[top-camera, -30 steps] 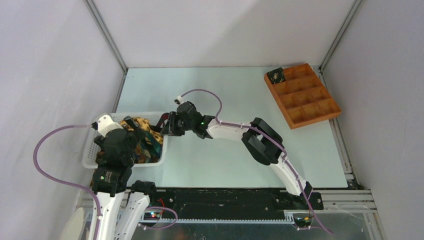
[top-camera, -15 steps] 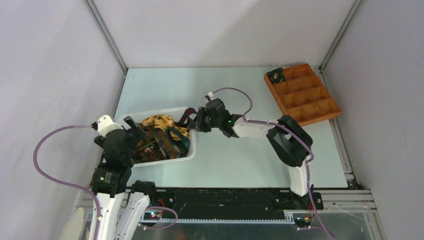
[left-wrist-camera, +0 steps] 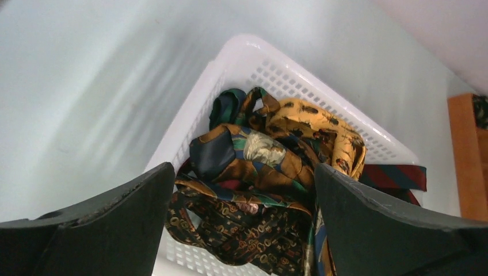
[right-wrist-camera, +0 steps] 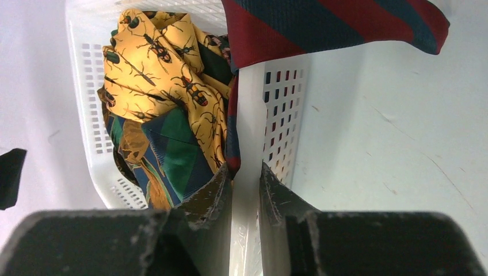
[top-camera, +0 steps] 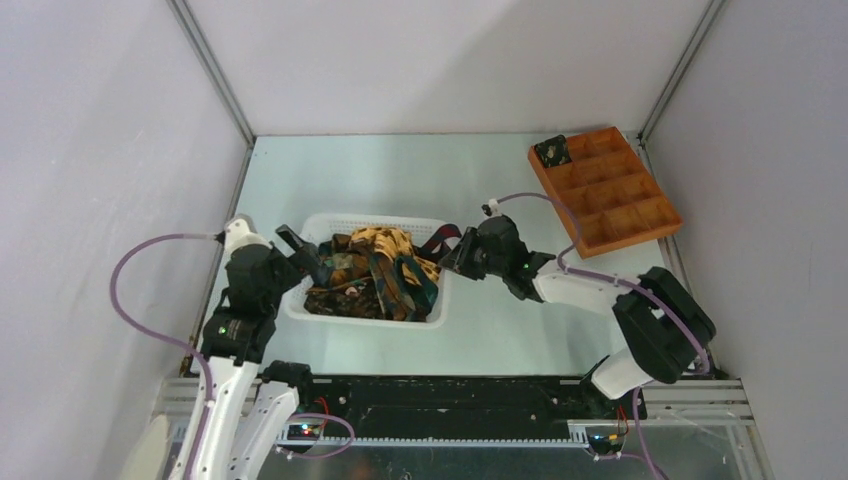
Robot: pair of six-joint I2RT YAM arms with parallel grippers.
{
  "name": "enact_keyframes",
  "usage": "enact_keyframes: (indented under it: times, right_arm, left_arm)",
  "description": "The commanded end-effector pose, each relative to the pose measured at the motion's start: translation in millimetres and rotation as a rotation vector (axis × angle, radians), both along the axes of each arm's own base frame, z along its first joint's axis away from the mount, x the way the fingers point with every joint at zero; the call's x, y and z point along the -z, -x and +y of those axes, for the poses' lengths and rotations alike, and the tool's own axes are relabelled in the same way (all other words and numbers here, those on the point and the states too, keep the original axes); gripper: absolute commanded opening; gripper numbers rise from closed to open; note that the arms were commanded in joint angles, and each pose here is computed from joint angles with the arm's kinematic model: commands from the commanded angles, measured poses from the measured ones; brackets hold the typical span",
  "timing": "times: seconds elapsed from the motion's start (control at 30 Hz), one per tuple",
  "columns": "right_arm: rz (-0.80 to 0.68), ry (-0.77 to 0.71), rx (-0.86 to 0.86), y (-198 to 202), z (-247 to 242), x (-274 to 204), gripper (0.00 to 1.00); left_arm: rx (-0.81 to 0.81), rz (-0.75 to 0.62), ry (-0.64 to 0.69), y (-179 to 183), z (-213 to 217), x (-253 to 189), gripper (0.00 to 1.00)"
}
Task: Roll the ties
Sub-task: Move the bin to the center of the board.
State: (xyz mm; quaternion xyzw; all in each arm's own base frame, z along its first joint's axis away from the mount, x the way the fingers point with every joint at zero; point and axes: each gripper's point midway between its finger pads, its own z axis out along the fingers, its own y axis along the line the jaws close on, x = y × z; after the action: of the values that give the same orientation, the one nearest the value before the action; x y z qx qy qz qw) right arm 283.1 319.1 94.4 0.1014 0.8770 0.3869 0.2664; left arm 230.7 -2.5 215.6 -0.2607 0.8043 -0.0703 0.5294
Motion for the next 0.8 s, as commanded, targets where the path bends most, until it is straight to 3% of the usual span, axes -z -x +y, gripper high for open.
enact_keyframes:
  times: [0.0, 0.17, 0.37, 0.77]
  right_arm:
    - [-0.012, 0.097, 0.045, 13, -33, 10, 0.08]
    - [-0.011, 0.131, 0.127, 22, -60, 16, 0.06]
    - [-0.026, 0.131, 0.216, 30, -83, 15, 0.11]
    - [-0.044, 0.124, 0.255, 37, -99, 12, 0.14]
  left_arm:
    - [0.119, -0.017, 0.157, -19, -44, 7, 0.98]
    - [0.192, -0.003, 0.166, -24, -82, 10, 0.98]
    - [0.269, 0.023, 0.219, -30, -129, 21, 0.98]
    - [0.420, 0.118, 0.211, -28, -217, 54, 0.94]
